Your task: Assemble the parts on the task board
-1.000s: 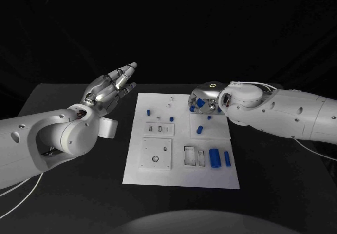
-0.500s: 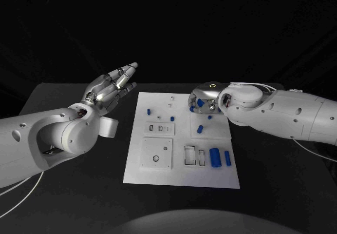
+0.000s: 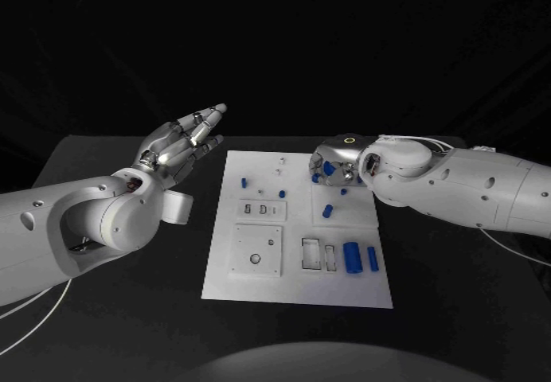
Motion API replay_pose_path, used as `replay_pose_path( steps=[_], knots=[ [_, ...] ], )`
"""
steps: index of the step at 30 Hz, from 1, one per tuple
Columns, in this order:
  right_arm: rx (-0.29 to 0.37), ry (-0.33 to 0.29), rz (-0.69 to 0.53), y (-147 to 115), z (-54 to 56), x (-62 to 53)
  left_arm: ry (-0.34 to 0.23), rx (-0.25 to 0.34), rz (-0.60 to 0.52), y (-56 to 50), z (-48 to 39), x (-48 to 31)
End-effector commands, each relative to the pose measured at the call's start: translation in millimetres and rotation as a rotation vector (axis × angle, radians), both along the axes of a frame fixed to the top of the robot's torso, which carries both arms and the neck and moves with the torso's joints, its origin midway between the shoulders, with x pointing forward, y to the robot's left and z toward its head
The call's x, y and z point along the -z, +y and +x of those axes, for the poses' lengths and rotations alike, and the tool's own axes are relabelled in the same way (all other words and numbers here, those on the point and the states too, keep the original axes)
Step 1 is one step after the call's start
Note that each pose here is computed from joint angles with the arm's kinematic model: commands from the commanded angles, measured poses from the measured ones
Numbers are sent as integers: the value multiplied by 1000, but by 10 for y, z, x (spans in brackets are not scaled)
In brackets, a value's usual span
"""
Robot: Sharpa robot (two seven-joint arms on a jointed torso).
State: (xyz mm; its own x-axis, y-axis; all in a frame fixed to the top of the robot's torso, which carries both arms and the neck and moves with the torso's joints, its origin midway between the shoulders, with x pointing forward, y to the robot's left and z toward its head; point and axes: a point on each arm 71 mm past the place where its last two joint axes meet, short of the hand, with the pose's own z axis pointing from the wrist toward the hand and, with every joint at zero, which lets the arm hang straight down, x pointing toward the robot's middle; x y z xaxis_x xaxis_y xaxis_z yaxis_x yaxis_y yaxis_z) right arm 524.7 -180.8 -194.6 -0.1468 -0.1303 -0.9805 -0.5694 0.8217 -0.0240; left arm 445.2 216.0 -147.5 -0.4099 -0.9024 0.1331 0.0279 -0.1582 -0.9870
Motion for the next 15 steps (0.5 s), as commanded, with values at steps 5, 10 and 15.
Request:
replay_pose_path(
  steps=[5, 10, 15],
  knots=[
    [-3, -14, 60, -12, -47, -53, -8, 12, -5, 13, -13, -13],
    [-10, -33, 82, 34, -46, -185, -8, 9, -4, 26, -16, -13],
    [-18, -56, 97, 115, 1, -315, -4, 8, -3, 32, -20, -11]
  ],
)
